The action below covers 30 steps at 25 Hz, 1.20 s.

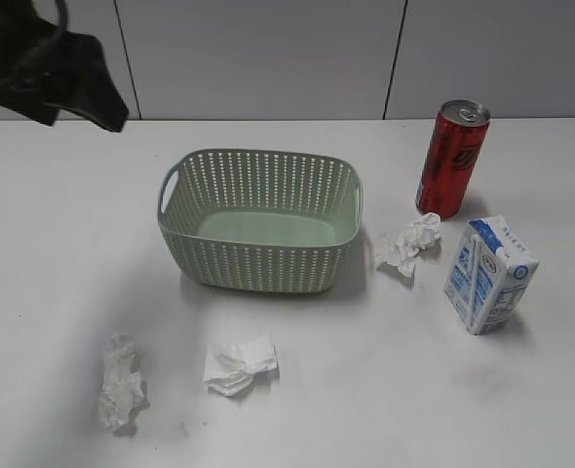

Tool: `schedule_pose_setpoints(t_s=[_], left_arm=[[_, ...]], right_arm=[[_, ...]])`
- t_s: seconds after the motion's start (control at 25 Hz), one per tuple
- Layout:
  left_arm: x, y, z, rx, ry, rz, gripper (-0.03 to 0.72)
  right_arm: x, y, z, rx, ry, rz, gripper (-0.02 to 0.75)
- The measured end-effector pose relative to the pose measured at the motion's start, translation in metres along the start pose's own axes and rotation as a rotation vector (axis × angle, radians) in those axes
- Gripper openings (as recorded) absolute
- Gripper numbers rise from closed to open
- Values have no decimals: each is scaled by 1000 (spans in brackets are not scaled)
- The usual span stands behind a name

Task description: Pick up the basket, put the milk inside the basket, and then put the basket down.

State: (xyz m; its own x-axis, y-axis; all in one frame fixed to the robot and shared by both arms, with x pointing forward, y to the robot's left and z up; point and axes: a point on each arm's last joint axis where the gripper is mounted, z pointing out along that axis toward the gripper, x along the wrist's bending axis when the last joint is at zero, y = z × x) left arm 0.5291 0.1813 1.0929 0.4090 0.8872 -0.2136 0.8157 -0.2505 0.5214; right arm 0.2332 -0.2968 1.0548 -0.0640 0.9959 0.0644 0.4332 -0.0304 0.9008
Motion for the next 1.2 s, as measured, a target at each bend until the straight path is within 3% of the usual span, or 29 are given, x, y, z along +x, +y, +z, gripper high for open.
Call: schedule_pose_setpoints(t_s=[0.2,0.44,0.76,0.88,1.08,1.2], left_arm=[[-1,20,63,141,-17,16,593],[14,28,133,258,-2,-15,593],[28,19,189,294,17,-56,553],[30,16,198,292,30,-110,434],[31,18,200,269,36,-140,45],[31,18,200,275,40,-146,-13]], right_arm=[[0,0,0,0,1,0,588],[0,0,0,0,1,0,588],[0,0,0,0,1,0,588],[0,0,0,0,1,0,588],[0,0,0,0,1,0,588],[0,0,0,0,1,0,588]])
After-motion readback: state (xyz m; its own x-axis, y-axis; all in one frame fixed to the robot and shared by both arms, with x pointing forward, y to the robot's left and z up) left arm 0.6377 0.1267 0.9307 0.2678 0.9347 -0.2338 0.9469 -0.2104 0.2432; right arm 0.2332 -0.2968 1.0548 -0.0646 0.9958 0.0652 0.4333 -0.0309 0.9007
